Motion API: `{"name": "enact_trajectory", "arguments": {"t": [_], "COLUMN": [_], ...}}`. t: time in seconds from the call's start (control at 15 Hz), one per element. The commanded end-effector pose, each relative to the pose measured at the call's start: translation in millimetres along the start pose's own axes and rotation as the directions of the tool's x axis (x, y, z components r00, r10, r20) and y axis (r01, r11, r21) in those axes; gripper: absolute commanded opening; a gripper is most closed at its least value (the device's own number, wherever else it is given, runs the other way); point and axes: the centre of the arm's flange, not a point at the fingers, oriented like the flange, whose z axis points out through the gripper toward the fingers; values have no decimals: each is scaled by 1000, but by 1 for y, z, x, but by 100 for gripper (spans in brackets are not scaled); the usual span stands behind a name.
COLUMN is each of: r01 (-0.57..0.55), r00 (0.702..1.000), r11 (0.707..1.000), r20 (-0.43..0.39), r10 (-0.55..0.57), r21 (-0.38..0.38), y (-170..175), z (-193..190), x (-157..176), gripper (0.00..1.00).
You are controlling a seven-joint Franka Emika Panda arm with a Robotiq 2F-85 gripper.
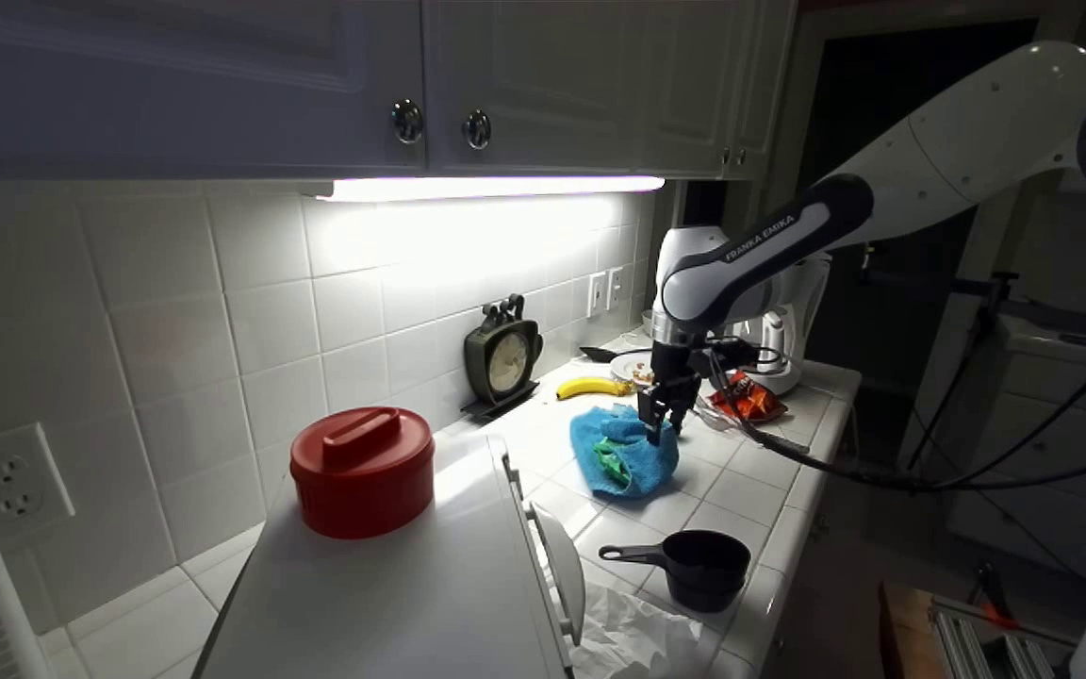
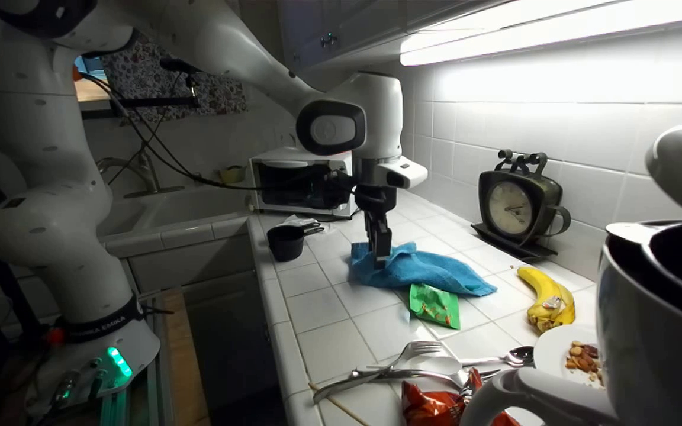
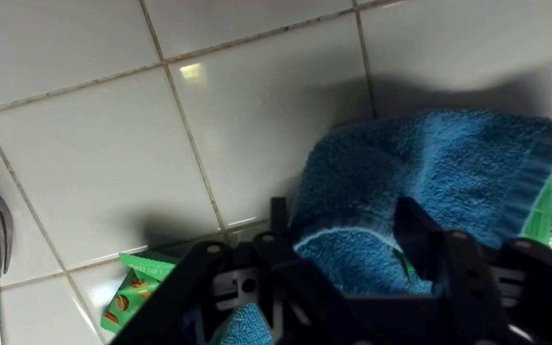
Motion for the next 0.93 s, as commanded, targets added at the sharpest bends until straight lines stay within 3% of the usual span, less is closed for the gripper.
{"name": "enact_trajectory", "arguments": {"t": [0.0,0.27,0.47,0.87], "r01": [6,41,79,132], "r00": [998,991,985,982], "r11": [1000,999,996,988], "r20": [-55,-127,-158,-150], "r10": [-6,-38,-73,-119], "r21": [2,16,34,80], "y": [-5,-20,-39,-77], "z": [4,-16,-26,-11], "x": [0,2,5,10], "gripper": [30,6,2,7]}}
